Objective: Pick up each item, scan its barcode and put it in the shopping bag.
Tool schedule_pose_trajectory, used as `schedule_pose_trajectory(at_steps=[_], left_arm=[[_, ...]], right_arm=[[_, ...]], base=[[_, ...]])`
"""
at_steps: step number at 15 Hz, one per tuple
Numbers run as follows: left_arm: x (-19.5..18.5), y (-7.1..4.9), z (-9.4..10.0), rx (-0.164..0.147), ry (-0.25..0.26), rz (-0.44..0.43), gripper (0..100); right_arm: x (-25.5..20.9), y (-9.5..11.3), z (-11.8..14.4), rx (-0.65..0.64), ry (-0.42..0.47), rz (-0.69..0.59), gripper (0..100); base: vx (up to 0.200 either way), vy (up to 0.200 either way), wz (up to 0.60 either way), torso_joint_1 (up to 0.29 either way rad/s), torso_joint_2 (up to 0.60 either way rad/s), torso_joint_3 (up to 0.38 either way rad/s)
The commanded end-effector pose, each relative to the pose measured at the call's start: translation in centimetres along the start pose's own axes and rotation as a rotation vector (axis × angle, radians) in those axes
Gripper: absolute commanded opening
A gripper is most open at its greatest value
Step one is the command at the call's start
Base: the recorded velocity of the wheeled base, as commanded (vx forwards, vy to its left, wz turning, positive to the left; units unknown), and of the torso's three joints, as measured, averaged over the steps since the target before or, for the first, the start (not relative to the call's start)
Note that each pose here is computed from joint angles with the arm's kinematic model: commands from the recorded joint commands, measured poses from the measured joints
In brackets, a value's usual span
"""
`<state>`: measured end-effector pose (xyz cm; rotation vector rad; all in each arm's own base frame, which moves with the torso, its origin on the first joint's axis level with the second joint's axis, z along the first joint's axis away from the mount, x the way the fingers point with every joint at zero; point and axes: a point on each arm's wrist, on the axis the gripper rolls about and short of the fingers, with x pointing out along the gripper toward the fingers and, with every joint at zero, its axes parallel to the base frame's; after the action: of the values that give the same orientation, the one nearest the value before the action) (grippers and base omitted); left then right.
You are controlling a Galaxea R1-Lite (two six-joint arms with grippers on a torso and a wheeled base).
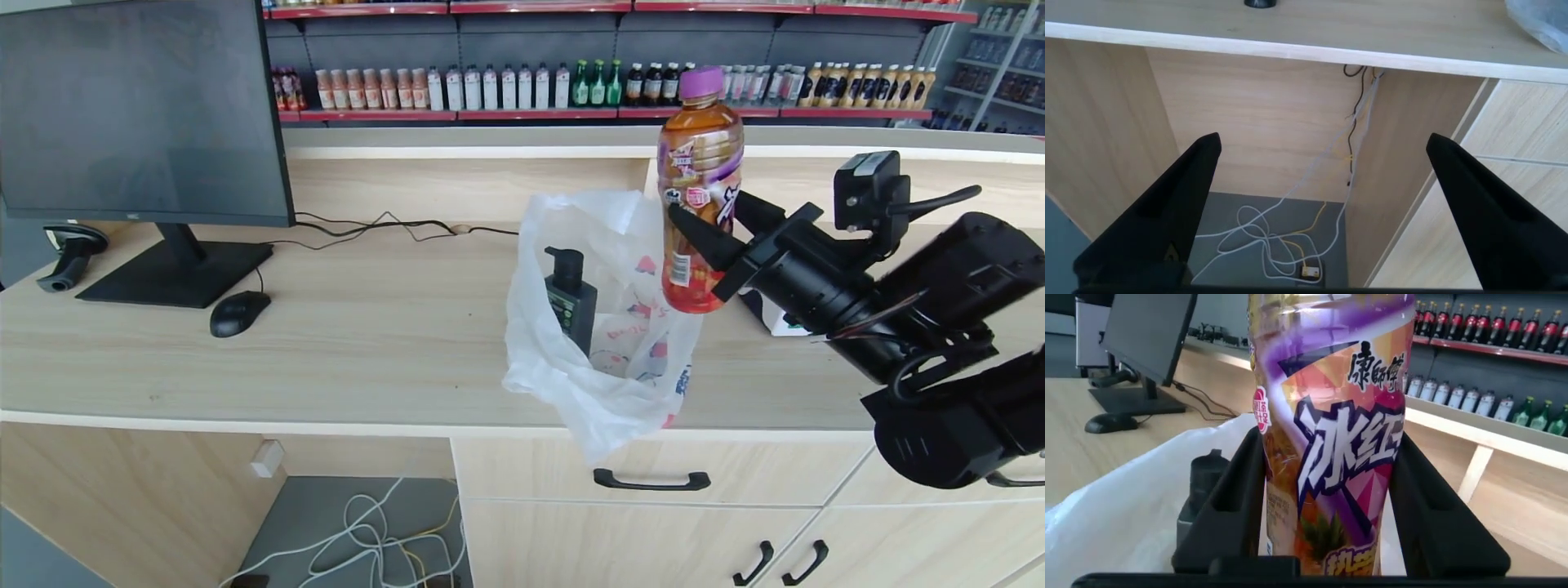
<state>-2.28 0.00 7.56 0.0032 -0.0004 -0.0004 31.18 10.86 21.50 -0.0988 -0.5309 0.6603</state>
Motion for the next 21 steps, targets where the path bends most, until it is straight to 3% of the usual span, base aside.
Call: schedule_pose_trajectory(at_steps=[1, 11, 21], left_arm=[[0.0, 0.0, 0.0, 0.0, 0.0, 0.002, 100], [0.0, 0.0, 0.0, 0.0, 0.0, 0.003, 100], [0.0, 0.0, 0.0, 0.0, -0.001, 0.002, 100]], right_arm=[[0.9, -0.1, -1.2, 0.016, 0.005, 0.005, 0], [2.6, 0.0, -5.4, 0.071, 0.045, 0.017, 0], [3.0, 1.0, -7.2, 0.095, 0.074, 0.038, 0]], base=[[0.0, 0.0, 0.0, 0.0, 0.0, 0.0], [0.0, 0.0, 0.0, 0.0, 0.0, 0.0], [0.0, 0.0, 0.0, 0.0, 0.0, 0.0]])
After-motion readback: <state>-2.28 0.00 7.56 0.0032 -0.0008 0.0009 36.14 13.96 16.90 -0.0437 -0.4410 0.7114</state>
